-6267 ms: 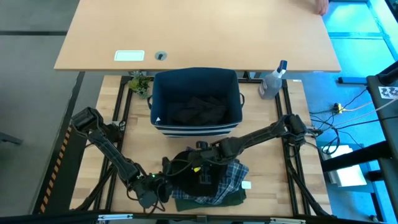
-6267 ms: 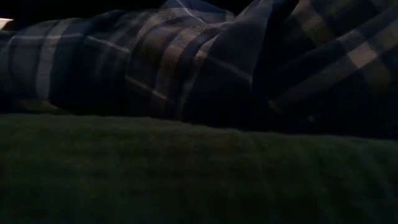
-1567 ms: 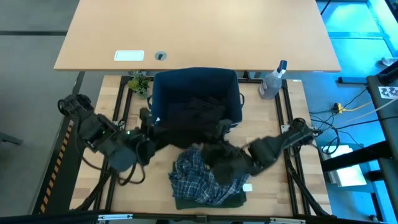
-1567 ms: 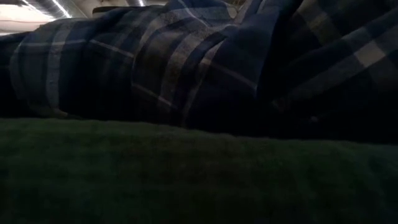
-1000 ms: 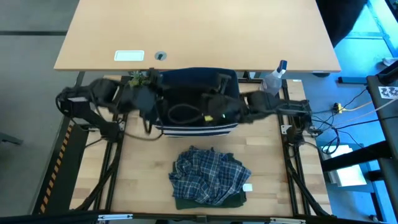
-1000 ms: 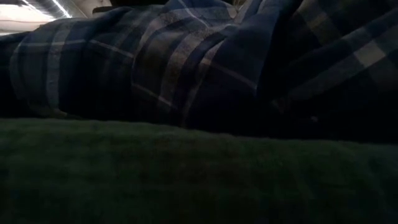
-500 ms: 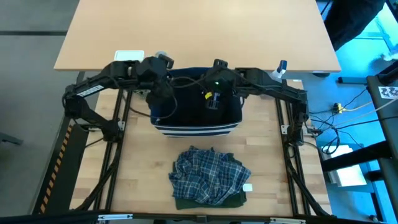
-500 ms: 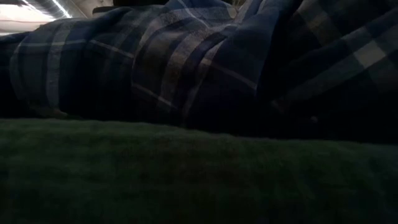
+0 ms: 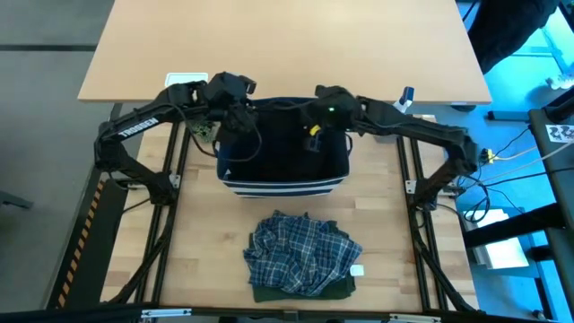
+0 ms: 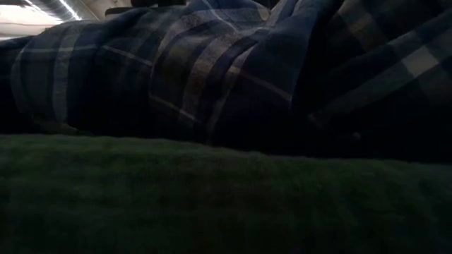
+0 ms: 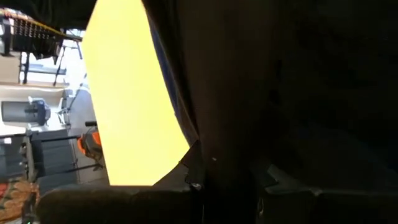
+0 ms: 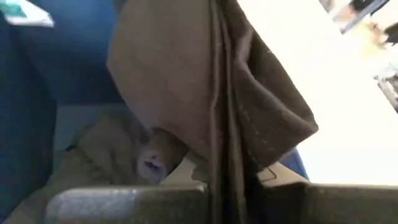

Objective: Fold Laundry from Bin
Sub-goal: Put the black shirt into the laundry bin, then put the blue checkered pants into the laundry bin

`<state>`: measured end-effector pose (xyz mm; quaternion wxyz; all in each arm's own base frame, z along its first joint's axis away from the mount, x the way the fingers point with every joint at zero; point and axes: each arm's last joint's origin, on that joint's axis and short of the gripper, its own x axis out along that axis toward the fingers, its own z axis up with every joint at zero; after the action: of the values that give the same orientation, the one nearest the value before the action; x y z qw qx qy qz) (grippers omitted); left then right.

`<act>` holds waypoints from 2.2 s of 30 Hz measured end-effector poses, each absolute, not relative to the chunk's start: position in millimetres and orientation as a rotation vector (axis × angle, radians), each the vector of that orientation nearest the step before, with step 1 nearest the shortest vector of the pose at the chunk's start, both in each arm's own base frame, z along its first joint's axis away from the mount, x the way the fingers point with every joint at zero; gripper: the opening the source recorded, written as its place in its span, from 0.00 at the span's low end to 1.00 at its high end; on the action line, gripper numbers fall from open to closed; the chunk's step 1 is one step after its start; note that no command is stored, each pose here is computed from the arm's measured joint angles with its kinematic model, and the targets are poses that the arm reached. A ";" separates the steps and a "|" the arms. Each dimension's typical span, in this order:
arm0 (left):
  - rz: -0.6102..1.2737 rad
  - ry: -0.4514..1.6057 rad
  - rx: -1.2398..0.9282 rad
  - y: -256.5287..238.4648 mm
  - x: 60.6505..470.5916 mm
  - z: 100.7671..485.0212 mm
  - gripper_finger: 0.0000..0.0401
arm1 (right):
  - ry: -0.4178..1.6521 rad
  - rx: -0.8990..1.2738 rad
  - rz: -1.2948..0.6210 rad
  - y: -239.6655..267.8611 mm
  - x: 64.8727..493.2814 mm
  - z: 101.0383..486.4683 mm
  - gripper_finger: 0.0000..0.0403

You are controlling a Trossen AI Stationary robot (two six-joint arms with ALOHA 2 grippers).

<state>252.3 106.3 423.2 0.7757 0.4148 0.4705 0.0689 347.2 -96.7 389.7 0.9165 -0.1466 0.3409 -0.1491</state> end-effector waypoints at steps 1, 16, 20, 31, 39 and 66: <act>0.149 1.009 0.900 106.4 252.9 423.6 0.09 | 0.674 -0.297 -0.306 -100.6 342.6 384.3 0.06; 0.032 1.152 0.887 122.5 291.9 381.9 0.09 | 0.701 -0.354 -0.196 -130.3 314.9 337.6 0.06; 0.014 1.188 0.906 118.3 303.7 367.6 0.09 | 0.778 -0.362 -0.167 -129.2 311.8 330.7 0.06; -0.022 1.264 0.871 104.6 310.1 309.3 0.09 | 0.901 -0.327 -0.071 -133.5 326.3 297.4 0.06; -0.107 1.229 0.775 98.8 309.0 304.4 0.18 | 0.934 -0.278 -0.043 -132.6 327.4 290.1 0.18; -0.069 1.065 0.676 9.2 295.1 416.1 0.53 | 1.008 -0.277 0.139 -44.6 313.7 396.5 0.73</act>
<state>295.1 9.2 416.1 0.8071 0.3158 0.4978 -0.0322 313.7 -44.6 396.5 0.8642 -0.1324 0.4809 0.0663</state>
